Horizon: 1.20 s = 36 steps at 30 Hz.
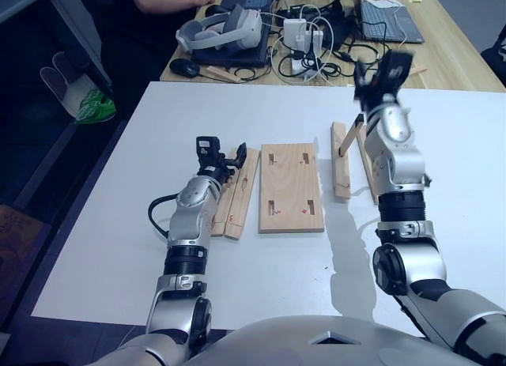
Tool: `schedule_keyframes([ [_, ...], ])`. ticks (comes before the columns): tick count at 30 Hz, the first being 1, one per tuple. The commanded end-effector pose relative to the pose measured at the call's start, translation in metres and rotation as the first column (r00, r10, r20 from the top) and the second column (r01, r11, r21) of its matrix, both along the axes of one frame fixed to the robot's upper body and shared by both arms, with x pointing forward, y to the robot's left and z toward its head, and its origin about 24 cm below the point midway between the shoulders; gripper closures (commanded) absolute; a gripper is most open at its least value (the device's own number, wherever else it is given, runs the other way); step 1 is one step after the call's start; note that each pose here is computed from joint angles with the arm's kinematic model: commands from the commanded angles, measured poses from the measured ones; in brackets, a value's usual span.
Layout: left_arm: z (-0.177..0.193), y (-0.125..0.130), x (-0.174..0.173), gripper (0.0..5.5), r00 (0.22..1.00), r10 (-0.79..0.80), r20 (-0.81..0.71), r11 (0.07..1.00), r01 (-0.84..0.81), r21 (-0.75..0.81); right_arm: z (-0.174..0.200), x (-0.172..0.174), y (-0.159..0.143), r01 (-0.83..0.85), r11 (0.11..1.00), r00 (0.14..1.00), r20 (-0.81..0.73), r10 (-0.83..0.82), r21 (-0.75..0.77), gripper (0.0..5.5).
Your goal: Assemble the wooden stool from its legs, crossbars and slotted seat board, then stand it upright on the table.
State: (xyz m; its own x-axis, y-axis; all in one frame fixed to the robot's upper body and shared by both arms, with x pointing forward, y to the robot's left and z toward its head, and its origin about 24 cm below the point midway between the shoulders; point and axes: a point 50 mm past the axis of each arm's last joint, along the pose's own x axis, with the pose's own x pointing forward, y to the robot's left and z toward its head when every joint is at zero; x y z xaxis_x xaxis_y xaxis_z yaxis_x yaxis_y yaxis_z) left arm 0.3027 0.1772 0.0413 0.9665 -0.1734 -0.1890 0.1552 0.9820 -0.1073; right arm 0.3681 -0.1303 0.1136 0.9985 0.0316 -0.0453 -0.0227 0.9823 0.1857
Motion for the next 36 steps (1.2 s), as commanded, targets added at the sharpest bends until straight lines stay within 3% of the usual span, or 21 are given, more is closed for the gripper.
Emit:
schedule_keyframes([
  [1,0.004,-0.006,0.005,1.58,1.0,-0.014,0.013,1.0,0.014,-0.006,-0.077,-0.013,-0.006,0.045,0.995,0.955,-0.295,-0.016,0.092,3.28],
  [8,0.003,-0.007,0.004,1.58,1.0,-0.003,0.014,1.0,0.003,-0.021,-0.057,-0.008,-0.005,0.028,0.997,0.993,-0.114,-0.02,0.07,3.28],
  [14,0.004,-0.007,0.002,1.58,0.999,-0.005,0.035,1.0,0.006,-0.01,0.005,-0.024,-0.007,0.131,0.981,0.966,0.241,-0.094,-0.141,3.28],
  [17,0.004,-0.009,0.0,1.58,0.999,-0.012,0.048,1.0,0.012,-0.003,0.024,-0.039,0.015,0.033,0.982,0.945,0.324,0.03,-0.186,3.28],
  [22,0.004,-0.01,-0.001,1.58,0.998,-0.014,0.056,1.0,0.014,-0.009,0.007,-0.049,0.033,-0.163,0.977,0.964,0.191,0.187,-0.136,3.28],
  [25,0.005,-0.01,-0.002,1.58,0.998,-0.014,0.057,1.0,0.015,-0.012,-0.02,-0.051,0.042,-0.235,0.971,0.972,-0.015,0.235,-0.038,3.28],
  [29,0.005,-0.011,-0.002,1.58,0.998,-0.017,0.061,1.0,0.017,-0.009,-0.046,-0.053,0.036,-0.142,0.987,0.969,-0.192,0.153,0.073,3.28],
  [36,0.005,-0.011,-0.001,1.58,0.998,-0.02,0.057,1.0,0.02,-0.012,-0.057,-0.05,0.005,0.092,0.995,0.964,-0.253,-0.081,0.033,3.28],
])
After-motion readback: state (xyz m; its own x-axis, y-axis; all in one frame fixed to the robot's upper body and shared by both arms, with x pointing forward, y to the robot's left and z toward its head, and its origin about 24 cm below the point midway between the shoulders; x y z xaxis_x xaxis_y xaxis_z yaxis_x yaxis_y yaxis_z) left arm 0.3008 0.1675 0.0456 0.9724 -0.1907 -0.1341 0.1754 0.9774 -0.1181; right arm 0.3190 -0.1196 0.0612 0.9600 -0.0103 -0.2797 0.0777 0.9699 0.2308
